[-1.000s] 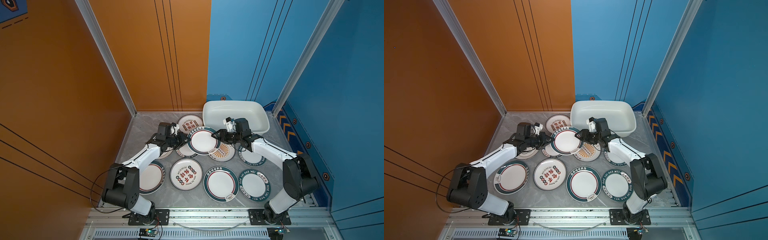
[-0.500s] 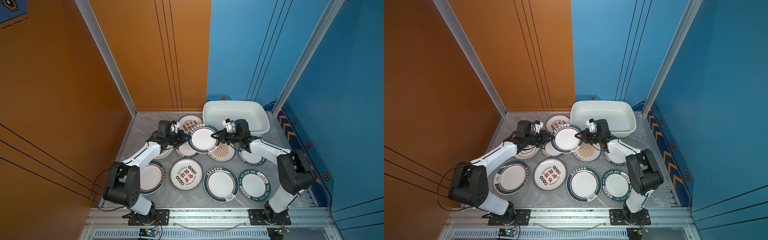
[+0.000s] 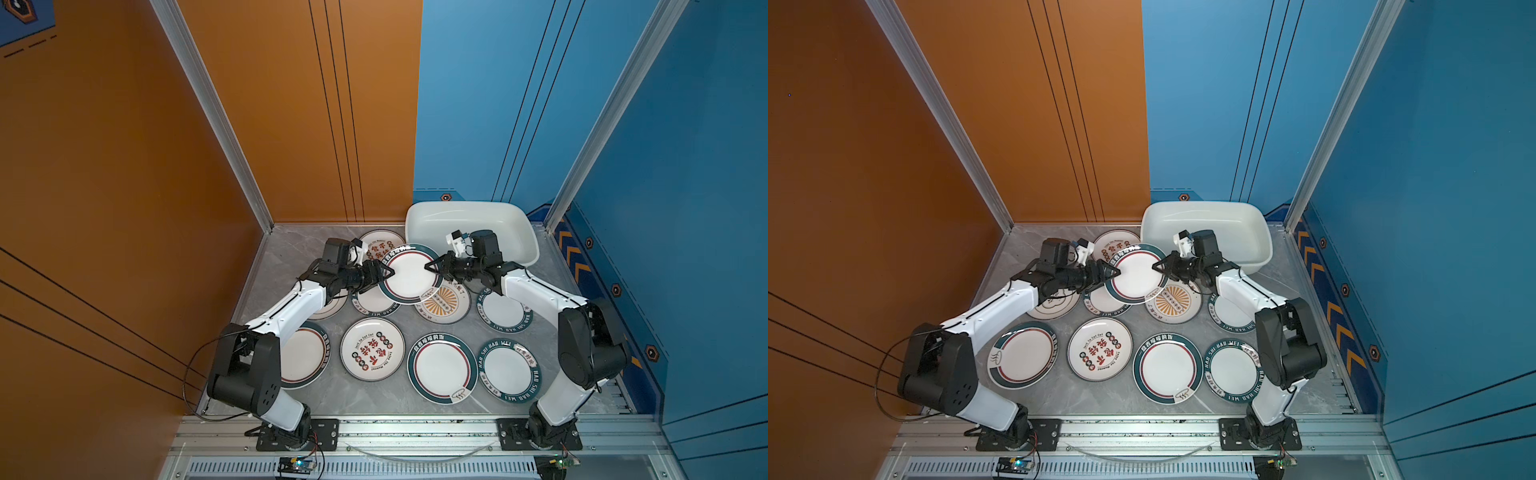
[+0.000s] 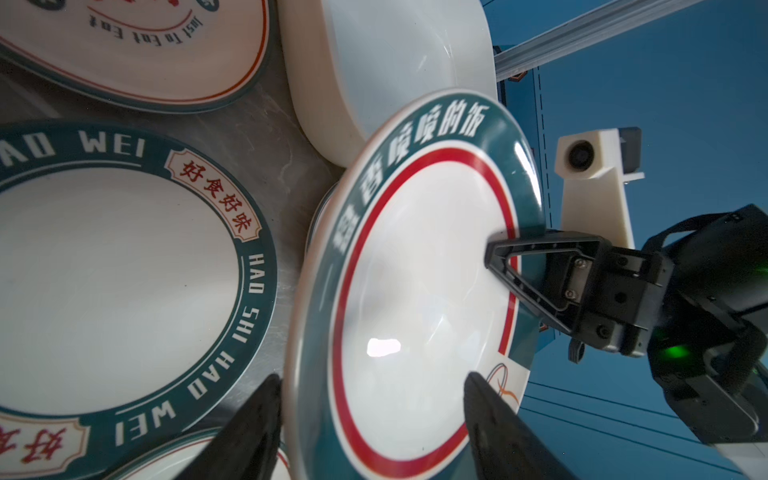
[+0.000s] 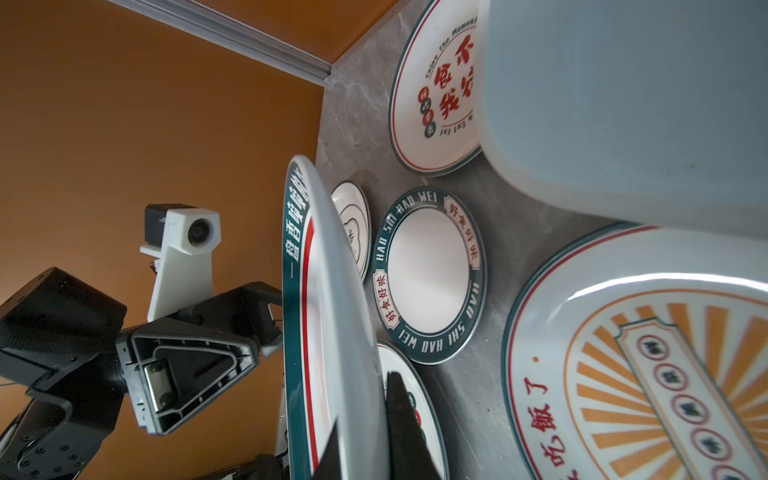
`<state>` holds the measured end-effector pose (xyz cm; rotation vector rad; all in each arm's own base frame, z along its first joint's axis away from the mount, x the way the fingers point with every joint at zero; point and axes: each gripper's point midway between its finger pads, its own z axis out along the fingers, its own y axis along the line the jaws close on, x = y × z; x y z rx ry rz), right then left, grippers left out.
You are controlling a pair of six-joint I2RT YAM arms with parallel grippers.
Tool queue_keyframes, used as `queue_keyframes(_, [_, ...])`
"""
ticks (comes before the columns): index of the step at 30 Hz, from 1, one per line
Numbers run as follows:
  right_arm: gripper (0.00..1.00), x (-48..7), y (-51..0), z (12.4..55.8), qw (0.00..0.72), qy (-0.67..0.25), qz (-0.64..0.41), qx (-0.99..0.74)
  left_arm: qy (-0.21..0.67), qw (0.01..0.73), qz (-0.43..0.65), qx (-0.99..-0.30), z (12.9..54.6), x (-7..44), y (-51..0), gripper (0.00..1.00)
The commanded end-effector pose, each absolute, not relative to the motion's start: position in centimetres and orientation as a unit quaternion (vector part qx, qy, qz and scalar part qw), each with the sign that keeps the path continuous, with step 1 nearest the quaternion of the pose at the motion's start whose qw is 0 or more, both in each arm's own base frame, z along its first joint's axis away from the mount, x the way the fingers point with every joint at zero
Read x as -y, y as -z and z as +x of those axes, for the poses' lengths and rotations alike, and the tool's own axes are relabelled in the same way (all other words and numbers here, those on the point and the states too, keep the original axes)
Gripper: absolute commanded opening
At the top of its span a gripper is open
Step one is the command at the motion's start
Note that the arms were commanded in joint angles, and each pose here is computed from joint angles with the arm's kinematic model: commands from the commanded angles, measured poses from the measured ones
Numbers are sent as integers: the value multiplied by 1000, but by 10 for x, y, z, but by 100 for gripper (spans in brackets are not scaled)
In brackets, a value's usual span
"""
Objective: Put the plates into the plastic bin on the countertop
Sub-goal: 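Grasp the plate rim with the right gripper and release the left gripper, then lower the plate into the white bin with the right gripper and open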
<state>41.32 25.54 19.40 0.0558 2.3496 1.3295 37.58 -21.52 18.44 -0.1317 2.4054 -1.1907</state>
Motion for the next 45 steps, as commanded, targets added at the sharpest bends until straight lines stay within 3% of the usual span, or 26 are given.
queue_keyframes(1, [0,-223,-209,439,254,-423,25,-870,420,254,-19,-871,368,210,-199,100])
queue_keyframes(8, [0,-188,-224,496,286,-403,78,-866,386,293,-41,-874,350,185,-194,98])
queue_keyframes(18, [0,-142,-198,579,306,-359,168,-866,361,267,-71,-891,324,156,-171,98])
queue_keyframes(45, [0,-136,-83,648,262,-307,251,-880,363,253,-106,-890,340,134,-150,98])
